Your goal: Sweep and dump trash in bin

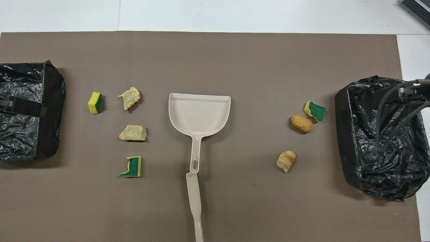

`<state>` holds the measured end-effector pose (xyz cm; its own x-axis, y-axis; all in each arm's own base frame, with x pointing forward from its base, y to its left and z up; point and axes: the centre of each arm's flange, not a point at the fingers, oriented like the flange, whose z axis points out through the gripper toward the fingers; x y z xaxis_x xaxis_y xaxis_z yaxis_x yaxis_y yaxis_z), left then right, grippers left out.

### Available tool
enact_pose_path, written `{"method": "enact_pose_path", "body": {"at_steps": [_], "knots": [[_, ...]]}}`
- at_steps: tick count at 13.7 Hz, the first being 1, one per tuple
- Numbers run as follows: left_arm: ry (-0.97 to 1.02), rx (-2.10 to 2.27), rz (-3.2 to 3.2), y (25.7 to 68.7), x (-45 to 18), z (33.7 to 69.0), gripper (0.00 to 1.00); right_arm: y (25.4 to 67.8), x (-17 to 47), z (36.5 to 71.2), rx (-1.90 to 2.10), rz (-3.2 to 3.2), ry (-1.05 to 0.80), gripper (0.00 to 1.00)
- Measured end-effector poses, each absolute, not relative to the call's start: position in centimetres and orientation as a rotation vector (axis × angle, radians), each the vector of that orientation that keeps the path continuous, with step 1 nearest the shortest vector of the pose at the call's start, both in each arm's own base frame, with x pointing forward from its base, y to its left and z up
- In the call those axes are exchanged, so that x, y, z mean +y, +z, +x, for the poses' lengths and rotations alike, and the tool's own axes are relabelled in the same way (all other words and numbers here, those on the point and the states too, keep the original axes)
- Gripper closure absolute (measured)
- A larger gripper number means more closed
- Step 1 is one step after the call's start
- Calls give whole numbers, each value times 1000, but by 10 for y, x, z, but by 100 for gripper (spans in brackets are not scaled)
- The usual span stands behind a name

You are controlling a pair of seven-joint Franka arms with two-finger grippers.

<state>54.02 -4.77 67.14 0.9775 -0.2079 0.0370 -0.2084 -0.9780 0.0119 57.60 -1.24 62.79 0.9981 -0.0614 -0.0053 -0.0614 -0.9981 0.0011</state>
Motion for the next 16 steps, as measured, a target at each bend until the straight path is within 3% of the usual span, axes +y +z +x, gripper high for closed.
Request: {"method": "enact_pose_path", "body": {"at_steps": [10, 13, 16], "knots": [[53, -362, 3102, 671, -60, 539, 0, 625, -9, 570, -90, 3141, -28, 0], [21, -471, 3084, 663, -102, 526, 0, 625, -4, 569, -76, 3142, -31, 0], [-42, -479, 3076, 638, -172, 488, 0, 625, -3, 568, -68, 3142, -34, 0]]}}
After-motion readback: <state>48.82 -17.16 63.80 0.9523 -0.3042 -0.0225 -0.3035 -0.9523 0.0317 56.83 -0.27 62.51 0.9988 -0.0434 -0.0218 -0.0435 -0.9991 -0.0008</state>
